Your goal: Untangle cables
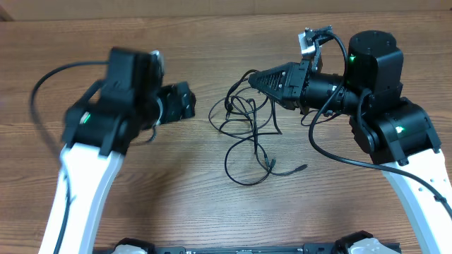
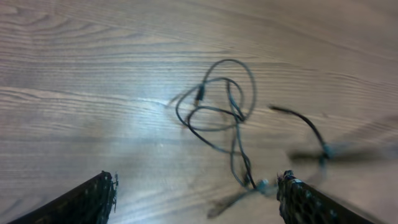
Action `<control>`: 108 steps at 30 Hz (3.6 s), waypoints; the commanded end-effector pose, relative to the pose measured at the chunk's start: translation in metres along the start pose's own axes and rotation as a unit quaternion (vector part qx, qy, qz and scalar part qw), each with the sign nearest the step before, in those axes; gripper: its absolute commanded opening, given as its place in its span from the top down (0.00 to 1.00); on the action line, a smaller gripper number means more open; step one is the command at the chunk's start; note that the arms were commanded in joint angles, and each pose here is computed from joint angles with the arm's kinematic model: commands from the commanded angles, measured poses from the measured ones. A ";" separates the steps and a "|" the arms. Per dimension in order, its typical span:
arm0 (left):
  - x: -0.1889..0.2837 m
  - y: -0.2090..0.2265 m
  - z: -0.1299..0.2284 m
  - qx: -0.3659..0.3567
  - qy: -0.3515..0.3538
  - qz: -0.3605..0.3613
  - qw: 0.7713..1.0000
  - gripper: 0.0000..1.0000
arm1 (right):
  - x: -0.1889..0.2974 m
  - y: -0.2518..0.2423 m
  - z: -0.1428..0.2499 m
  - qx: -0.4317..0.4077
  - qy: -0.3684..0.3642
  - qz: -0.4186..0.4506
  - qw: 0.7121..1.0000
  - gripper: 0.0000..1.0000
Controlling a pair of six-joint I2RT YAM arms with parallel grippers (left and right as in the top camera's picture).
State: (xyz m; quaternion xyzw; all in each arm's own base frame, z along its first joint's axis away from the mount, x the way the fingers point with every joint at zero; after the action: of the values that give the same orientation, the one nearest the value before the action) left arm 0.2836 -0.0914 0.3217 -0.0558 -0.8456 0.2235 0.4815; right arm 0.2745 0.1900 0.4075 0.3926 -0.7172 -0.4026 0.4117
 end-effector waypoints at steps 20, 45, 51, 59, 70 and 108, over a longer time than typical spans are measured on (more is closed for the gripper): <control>0.035 -0.026 0.061 -0.123 0.099 0.086 0.984 0.12 | 0.003 0.003 -0.003 0.009 -0.019 0.011 1.000 0.96; 0.041 -0.039 0.072 -0.132 0.132 0.149 0.971 0.00 | 0.003 -0.002 0.001 -0.004 -0.010 0.021 1.000 0.96; 0.044 -0.046 0.074 -0.142 0.141 0.179 0.963 0.03 | 0.003 0.000 0.000 0.000 -0.013 0.018 1.000 0.96; 0.050 -0.060 0.075 -0.220 0.128 0.249 0.934 0.03 | 0.003 0.003 0.001 0.003 -0.006 0.007 1.000 0.96; 0.050 -0.056 0.081 -0.235 0.140 0.245 0.930 0.05 | 0.003 0.007 0.007 -0.012 0.018 -0.011 1.000 0.96; 0.044 -0.054 0.075 -0.268 0.123 0.228 0.928 0.00 | 0.003 0.017 0.003 0.012 0.013 -0.035 0.999 0.96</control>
State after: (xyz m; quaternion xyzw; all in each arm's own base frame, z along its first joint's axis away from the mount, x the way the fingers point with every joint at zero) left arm 0.2031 -0.1476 0.3447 -0.3920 -0.7727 0.0907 0.4909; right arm 0.2719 0.1928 0.4139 0.4133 -0.7051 -0.4059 0.4089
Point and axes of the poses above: each gripper's point midway between its finger pads, its own x axis back along the fingers, its own y axis along the line the jaws close on, z = x × y, the point moved 5 cm from there along x, back along the fingers, and after that the axes turned 5 degrees about x, right-handed, at the moved point
